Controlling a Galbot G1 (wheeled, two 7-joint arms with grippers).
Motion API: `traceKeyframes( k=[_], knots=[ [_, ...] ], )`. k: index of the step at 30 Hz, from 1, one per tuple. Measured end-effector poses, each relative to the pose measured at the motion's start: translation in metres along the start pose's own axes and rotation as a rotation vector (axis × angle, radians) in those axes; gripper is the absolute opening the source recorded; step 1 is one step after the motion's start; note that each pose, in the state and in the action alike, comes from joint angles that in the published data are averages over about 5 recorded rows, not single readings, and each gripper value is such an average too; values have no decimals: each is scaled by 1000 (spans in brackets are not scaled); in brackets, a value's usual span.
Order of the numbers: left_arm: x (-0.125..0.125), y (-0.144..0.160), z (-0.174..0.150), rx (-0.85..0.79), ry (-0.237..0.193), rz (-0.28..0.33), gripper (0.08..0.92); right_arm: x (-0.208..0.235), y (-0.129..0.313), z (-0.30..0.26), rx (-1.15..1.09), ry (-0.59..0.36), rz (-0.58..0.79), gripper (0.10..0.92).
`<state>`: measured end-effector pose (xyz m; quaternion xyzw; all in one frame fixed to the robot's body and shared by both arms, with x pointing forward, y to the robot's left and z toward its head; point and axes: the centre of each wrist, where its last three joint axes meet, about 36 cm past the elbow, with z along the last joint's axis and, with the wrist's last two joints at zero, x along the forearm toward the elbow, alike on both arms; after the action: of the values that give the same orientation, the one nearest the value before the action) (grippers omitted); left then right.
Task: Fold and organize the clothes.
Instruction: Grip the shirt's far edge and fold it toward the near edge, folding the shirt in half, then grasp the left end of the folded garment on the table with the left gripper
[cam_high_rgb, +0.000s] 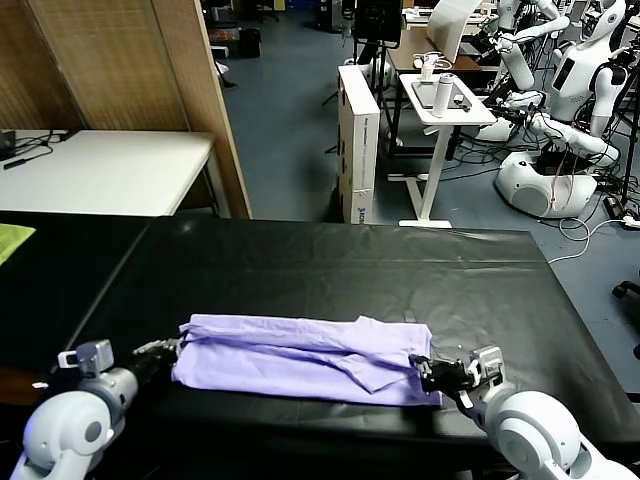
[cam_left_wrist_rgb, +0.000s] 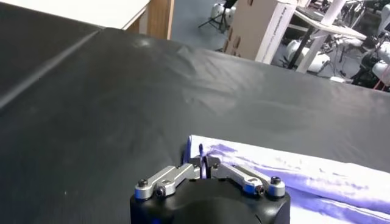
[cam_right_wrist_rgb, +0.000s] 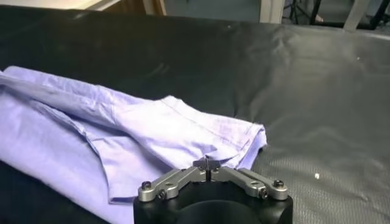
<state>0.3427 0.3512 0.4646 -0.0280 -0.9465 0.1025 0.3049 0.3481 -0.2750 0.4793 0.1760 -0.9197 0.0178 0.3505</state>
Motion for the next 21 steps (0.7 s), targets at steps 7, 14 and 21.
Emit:
traceKeyframes(
  k=[7, 14, 21],
  knots=[
    [15, -4, 2, 14, -23, -19, 486, 4, 0, -4, 7, -10, 3, 674],
    [38, -5, 10, 32, -32, -44, 865, 15, -2, -12, -5, -43, 1, 902],
    [51, 3, 0, 30, -74, -100, 906, 11, -14, -24, -36, -95, 33, 907]
  ],
)
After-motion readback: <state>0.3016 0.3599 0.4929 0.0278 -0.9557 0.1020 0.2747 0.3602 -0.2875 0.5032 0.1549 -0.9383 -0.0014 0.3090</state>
